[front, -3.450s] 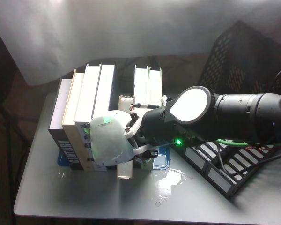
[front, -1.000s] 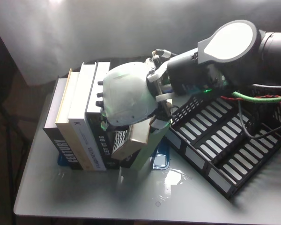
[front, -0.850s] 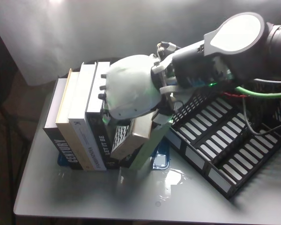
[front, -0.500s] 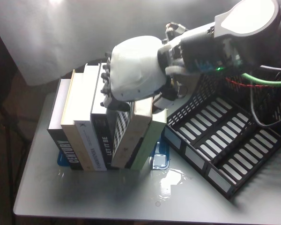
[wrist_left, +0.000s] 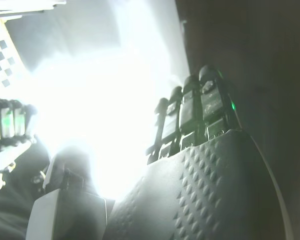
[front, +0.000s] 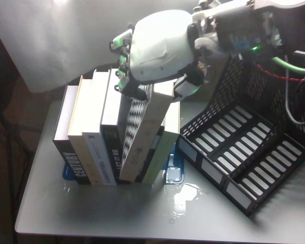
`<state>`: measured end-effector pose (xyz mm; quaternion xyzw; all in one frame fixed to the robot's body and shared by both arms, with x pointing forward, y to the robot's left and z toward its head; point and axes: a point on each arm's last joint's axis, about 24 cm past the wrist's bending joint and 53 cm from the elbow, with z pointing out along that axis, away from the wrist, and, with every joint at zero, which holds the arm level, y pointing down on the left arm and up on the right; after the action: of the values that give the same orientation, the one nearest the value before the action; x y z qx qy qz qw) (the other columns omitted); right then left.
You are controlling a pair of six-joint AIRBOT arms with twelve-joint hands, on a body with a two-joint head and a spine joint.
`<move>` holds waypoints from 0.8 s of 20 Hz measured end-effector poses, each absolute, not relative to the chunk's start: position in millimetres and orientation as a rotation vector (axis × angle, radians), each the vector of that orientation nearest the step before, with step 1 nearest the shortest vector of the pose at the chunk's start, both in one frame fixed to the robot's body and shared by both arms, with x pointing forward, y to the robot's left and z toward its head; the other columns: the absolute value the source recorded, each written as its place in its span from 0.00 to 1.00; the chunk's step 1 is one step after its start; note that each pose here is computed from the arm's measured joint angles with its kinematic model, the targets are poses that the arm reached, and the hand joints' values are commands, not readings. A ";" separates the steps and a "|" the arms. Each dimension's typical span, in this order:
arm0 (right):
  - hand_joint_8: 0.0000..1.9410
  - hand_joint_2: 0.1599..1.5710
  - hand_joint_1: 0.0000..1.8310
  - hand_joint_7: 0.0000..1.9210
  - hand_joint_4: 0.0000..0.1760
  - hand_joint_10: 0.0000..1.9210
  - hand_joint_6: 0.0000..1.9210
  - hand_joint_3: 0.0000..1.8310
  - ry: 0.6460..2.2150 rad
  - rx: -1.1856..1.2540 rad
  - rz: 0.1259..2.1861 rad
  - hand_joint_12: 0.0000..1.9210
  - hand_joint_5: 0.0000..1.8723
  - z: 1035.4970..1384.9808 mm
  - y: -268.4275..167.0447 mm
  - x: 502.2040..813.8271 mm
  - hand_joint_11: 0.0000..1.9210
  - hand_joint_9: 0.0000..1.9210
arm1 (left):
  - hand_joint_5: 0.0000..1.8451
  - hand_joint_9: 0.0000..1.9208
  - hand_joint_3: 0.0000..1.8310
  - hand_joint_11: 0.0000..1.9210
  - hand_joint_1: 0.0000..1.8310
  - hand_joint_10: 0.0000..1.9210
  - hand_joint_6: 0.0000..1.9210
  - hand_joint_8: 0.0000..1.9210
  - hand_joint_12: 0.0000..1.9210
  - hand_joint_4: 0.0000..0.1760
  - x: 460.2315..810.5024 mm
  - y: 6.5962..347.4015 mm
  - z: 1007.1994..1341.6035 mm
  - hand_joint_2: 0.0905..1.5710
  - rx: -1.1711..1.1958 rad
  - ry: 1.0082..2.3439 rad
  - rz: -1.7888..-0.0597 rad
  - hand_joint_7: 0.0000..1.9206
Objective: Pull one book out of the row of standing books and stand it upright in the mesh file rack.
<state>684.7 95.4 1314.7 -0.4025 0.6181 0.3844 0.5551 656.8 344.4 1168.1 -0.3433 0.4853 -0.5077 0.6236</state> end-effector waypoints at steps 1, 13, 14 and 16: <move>0.73 0.76 0.65 0.44 0.00 0.83 0.66 0.00 1.456 -0.940 0.907 1.00 0.39 1318.9 93.5 687.1 0.23 0.40 | 0.00 0.00 0.00 0.00 0.12 0.00 0.00 0.00 0.00 0.04 656.7 344.5 1168.6 0.83 -0.787 1.113 -1.166 0.00; 0.62 0.74 0.73 0.47 0.00 0.75 0.68 0.00 1.414 -0.776 0.890 0.95 0.42 1368.2 41.6 709.7 0.08 0.35 | 0.00 0.00 0.00 0.00 0.16 0.00 0.00 0.00 0.00 0.03 657.4 340.6 1166.7 0.84 -0.780 1.134 -1.171 0.00; 0.63 0.74 0.64 0.46 0.03 0.65 0.68 0.00 1.408 -0.770 0.887 0.96 0.41 1371.3 37.7 709.7 0.08 0.37 | 0.00 0.00 0.00 0.00 0.18 0.00 0.00 0.00 0.00 0.00 657.4 340.8 1166.8 0.84 -0.780 1.134 -1.170 0.00; 0.64 0.75 0.64 0.45 0.04 0.65 0.71 0.00 1.399 -0.750 0.880 0.96 0.39 1378.4 29.3 711.5 0.08 0.37 | 0.00 0.00 0.00 0.00 0.19 0.00 0.00 0.00 0.00 0.00 657.4 340.8 1166.5 0.84 -0.781 1.134 -1.171 0.00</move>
<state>711.5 29.3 1378.4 -0.3258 0.6074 0.3819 0.6157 657.4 340.8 1166.5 -0.3395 0.4931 -0.5088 0.6187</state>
